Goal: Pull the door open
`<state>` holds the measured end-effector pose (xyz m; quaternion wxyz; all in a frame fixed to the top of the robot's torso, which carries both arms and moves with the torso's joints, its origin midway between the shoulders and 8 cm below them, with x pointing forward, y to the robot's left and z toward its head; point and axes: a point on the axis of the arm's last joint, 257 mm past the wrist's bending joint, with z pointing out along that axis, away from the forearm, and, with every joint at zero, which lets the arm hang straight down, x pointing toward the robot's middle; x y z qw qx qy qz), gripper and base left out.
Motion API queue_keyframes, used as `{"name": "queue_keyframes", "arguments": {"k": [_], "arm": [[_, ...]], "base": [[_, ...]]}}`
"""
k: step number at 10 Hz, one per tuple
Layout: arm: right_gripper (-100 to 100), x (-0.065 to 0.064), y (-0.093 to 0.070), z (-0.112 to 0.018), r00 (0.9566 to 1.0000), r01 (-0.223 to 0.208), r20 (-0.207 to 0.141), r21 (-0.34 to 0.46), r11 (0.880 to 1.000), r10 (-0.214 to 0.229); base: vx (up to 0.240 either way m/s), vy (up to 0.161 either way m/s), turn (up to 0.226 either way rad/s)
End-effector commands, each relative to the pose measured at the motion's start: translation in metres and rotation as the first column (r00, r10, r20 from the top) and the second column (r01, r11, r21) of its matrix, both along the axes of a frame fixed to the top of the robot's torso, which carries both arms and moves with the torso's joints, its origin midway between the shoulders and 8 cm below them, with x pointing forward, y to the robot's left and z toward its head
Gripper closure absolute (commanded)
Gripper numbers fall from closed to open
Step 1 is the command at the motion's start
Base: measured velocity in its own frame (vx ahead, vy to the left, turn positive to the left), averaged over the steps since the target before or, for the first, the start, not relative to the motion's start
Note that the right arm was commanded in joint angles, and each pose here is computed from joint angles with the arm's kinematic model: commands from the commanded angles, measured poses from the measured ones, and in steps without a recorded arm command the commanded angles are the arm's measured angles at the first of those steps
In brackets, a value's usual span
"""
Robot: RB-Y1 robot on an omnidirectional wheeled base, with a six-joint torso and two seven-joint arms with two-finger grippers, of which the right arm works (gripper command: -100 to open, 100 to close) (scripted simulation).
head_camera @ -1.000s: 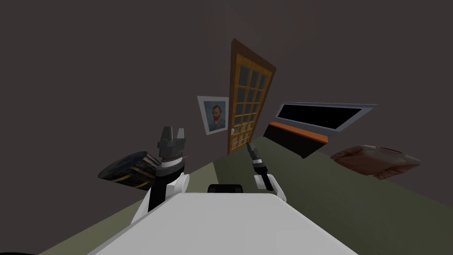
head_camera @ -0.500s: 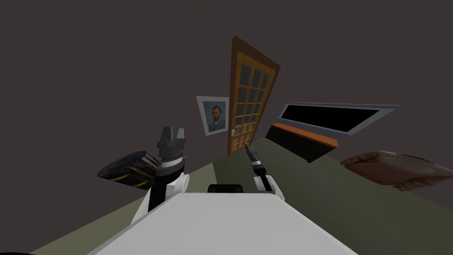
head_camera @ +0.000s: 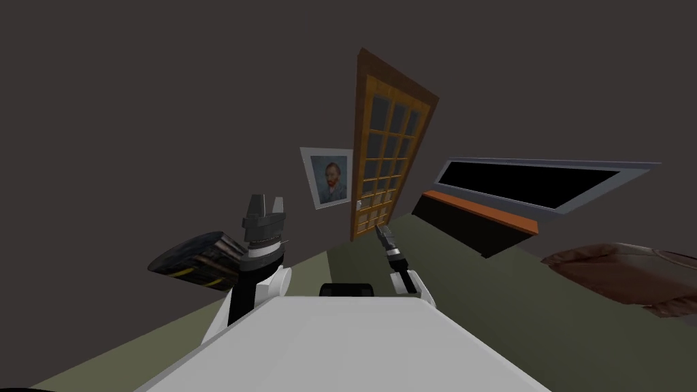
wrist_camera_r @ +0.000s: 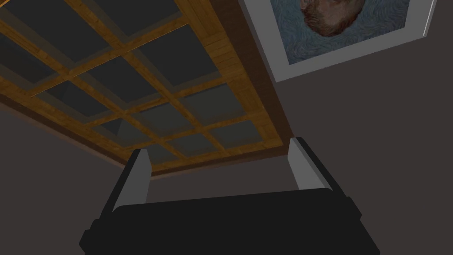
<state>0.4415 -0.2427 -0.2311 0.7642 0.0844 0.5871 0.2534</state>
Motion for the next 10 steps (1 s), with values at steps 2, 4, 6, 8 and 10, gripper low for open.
{"name": "queue_keyframes", "arguments": {"k": [2, 4, 6, 8, 10], "arm": [[-100, -0.001, 0.001, -0.017, 0.9998, 0.004, -0.018, -0.054, 0.999, -0.005], [-100, -0.002, 0.002, -0.03, 0.9994, 0.006, -0.033, -0.093, 0.996, -0.009], [-100, -0.002, 0.002, -0.043, 0.9989, 0.006, -0.046, -0.13, 0.992, -0.012], [-100, -0.003, 0.003, -0.055, 0.9981, 0.004, -0.059, -0.165, 0.986, -0.014], [-100, -0.004, 0.004, -0.066, 0.9973, 0.002, -0.072, -0.2, 0.98, -0.016]], "base": [[0.066, -0.056, 0.063], [0.066, -0.058, 0.069], [0.06, -0.062, 0.061], [0.074, -0.058, 0.062], [0.073, -0.047, 0.063]]}}
